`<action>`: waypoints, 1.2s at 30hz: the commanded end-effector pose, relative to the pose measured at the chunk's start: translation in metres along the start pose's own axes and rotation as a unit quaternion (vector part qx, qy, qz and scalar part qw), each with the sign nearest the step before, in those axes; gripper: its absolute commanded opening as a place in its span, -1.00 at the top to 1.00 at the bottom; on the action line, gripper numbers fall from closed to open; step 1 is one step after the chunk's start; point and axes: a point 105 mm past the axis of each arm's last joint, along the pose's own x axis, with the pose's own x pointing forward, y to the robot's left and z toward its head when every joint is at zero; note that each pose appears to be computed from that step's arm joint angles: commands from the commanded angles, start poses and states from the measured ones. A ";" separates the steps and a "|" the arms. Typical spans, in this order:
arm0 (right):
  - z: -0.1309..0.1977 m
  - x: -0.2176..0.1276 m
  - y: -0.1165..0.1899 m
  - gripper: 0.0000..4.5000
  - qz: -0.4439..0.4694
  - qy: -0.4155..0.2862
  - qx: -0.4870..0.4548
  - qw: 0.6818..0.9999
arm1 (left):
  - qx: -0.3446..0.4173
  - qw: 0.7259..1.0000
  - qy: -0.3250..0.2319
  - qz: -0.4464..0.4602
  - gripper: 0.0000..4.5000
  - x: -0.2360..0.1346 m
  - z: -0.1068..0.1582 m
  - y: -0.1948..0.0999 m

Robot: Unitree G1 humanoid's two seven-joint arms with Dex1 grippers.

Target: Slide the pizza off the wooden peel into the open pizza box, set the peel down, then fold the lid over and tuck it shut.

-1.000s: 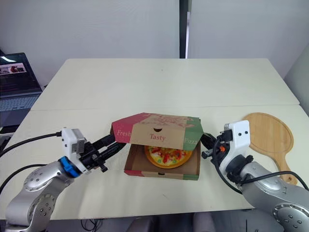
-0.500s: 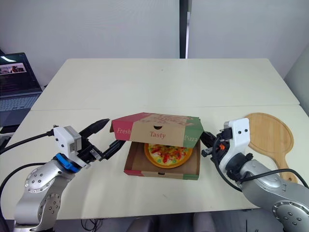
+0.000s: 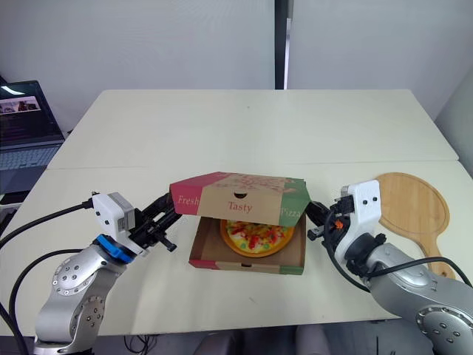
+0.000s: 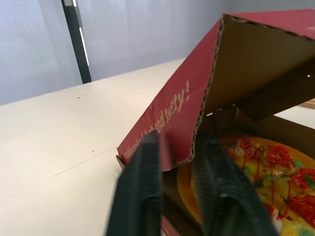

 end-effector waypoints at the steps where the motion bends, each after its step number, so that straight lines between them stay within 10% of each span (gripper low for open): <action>1: -0.003 -0.001 0.014 1.00 0.031 0.002 0.000 1.000 | 0.014 1.000 -0.019 -0.014 0.99 0.001 0.012 -0.010; 17: -0.027 -0.003 0.017 1.00 0.029 0.032 -0.026 0.999 | -0.004 1.000 0.005 -0.017 0.99 -0.004 -0.001 -0.014; 28: -0.022 -0.027 -0.011 -0.49 0.025 0.054 -0.050 0.997 | 0.002 1.000 0.007 -0.008 1.00 -0.006 -0.004 -0.011; 36: -0.003 -0.051 -0.040 -0.49 0.047 0.079 -0.100 0.991 | 0.001 1.000 0.004 -0.009 1.00 -0.006 -0.006 -0.011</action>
